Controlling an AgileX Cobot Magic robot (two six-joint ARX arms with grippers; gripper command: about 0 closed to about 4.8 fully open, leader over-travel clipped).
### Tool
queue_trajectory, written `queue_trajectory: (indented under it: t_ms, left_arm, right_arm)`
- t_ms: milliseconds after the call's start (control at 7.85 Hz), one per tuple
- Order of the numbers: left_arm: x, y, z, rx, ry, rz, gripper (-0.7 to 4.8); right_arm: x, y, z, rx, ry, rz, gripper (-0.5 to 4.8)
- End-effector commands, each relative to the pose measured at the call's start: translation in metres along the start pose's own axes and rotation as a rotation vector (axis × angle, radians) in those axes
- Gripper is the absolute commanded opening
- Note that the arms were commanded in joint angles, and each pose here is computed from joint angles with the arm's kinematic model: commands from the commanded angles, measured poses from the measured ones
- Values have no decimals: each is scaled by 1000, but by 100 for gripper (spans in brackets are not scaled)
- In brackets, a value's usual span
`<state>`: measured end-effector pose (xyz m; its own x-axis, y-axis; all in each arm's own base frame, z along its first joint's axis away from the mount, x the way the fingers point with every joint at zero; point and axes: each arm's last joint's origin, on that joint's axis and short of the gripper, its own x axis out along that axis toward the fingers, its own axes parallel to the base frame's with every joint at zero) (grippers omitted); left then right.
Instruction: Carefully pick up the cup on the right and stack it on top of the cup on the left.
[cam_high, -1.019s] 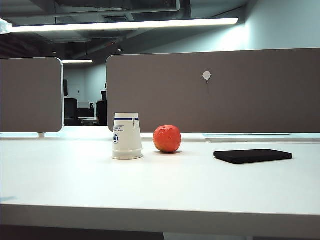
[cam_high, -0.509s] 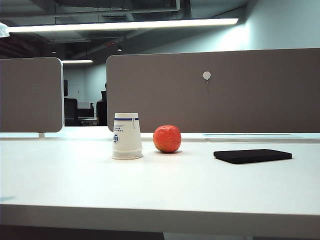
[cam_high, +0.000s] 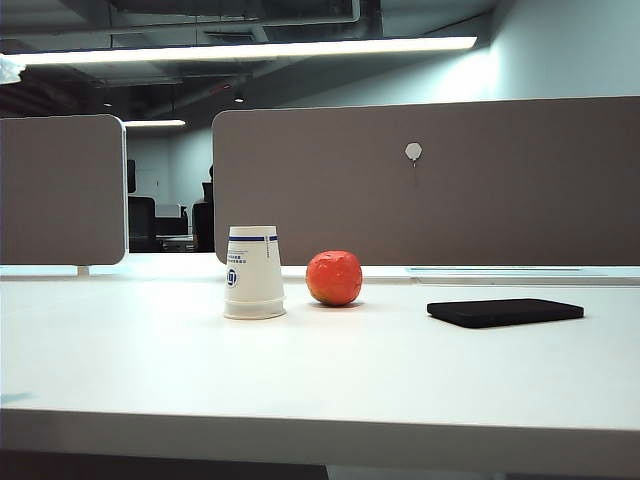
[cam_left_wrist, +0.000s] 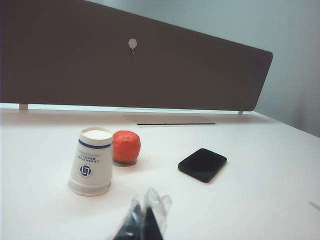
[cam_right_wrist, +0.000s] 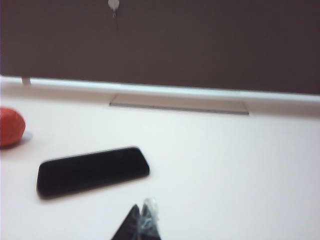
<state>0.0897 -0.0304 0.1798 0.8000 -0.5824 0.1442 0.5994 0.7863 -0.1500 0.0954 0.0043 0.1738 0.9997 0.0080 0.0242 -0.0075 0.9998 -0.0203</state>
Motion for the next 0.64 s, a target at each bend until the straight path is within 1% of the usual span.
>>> queue_trajectory:
  t_ms: [127, 382, 637]
  left_arm:
    - [0, 0, 0, 1, 1, -1, -5]
    - [0, 0, 0, -2, 5, 3, -5]
    - [0, 0, 0, -3, 7, 4, -5]
  right_arm:
    - [-1, 1, -6, 12, 82, 47, -6]
    - [-1, 3, -10, 11, 117, 85, -6]
    - [1, 3, -21, 11, 149, 83, -6]
